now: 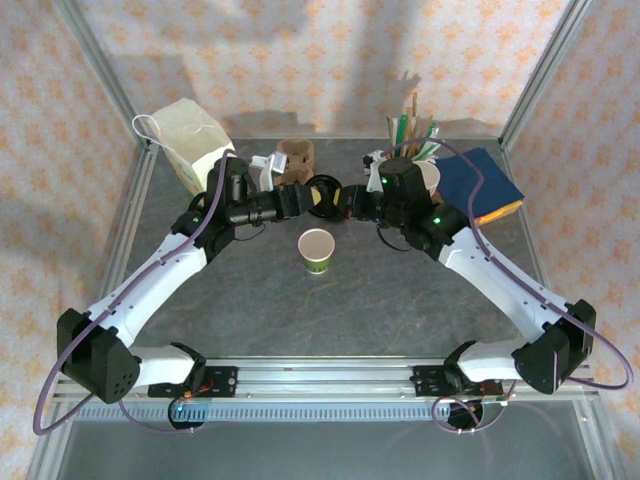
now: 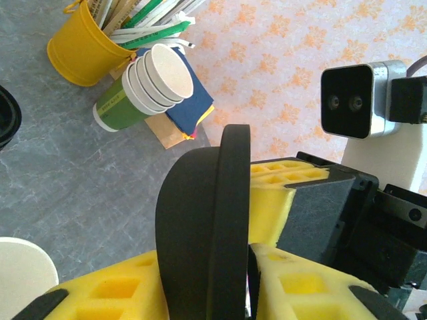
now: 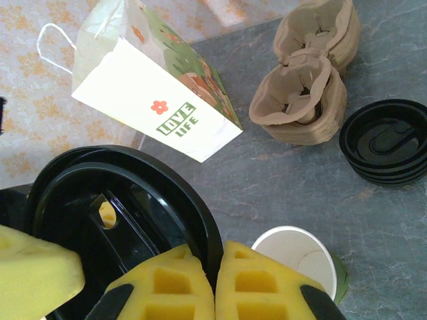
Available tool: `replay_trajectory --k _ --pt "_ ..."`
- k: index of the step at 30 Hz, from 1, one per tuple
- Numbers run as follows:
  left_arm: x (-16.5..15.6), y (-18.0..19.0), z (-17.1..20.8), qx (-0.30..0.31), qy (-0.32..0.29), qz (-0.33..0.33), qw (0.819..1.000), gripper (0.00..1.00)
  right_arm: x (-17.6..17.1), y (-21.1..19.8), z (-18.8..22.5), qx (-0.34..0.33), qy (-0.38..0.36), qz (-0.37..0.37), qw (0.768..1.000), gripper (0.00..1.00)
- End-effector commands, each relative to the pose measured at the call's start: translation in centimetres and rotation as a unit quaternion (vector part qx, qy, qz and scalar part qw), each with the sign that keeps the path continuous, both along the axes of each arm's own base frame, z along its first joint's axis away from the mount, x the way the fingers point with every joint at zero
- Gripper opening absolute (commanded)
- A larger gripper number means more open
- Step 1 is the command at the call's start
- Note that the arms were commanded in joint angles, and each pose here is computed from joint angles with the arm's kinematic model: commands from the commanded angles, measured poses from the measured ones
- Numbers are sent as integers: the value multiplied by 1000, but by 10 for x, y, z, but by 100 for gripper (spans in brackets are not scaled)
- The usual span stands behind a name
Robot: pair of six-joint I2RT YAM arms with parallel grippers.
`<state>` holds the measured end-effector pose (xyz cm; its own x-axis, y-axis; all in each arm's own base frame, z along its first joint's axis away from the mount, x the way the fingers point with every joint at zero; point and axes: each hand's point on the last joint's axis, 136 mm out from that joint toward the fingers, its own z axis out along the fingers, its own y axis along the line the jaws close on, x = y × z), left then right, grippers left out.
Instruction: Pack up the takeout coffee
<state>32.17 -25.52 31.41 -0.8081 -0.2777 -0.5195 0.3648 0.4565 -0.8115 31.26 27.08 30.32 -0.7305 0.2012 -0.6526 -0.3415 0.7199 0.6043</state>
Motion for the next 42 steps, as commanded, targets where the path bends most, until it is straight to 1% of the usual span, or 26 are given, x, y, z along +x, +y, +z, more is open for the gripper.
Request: replay_trajectory --k 1,3,5,6,7,10,13,15,18,19,23,26,29,31,33,34,37,39,41,42 --pt "-4 -7 10 -20 -16 -17 1000 30 -7 1 13 15 -22 9 1000 0" --pt "-4 -6 9 -20 -15 -15 1000 27 -8 0 14 16 -24 9 1000 0" --pt "-4 -6 9 -22 -16 -15 1000 17 -8 -1 17 17 -28 8 999 5" --pt "-5 -6 9 -25 -15 -15 999 12 -8 -2 18 16 -32 6 999 8" --pt "-5 -6 10 -27 -16 -15 999 10 -8 -5 20 14 -37 2 999 13" --pt "-7 -5 15 -37 -20 -12 999 9 -8 -14 27 2 -60 -12 998 30" --pt "-10 -3 18 -38 -23 -9 999 8 -7 -31 38 -31 -102 -35 994 41" --pt "-11 -1 19 -36 -25 -7 999 8 -9 -50 54 -49 -147 -61 986 51" --pt "-12 3 20 -30 -26 0 999 8 -15 -70 73 -68 -211 -82 972 63" --pt "-13 4 20 -27 -25 1 999 8 -20 -75 80 -75 -238 -81 965 65" --pt "-15 10 13 -1 -8 4 1000 8 -35 -76 95 -109 -331 -36 937 67" --pt "-15 21 -10 41 45 12 998 7 -37 -79 98 -153 -392 -26 907 67" --pt "-21 31 -32 63 108 17 992 6 -43 -73 86 -220 -461 24 859 64" --pt "-28 35 -40 63 139 18 988 6 -47 -65 75 -257 -493 66 828 64" --pt "-35 39 -46 62 166 26 984 7 -53 -54 56 -301 -521 129 788 63" --pt "-38 40 -48 60 178 27 982 7 -54 -51 50 -319 -532 149 770 61" --pt "-48 41 -58 54 222 27 973 7 -55 -44 33 -360 -559 186 723 59" --pt "-54 39 -65 44 250 22 967 7 -59 -36 21 -383 -577 218 687 59" --pt "-58 37 -70 33 271 22 962 7 -63 -28 12 -396 -592 236 661 59" --pt "-59 37 -73 30 279 23 960 7 -65 -24 8 -400 -597 245 651 59"
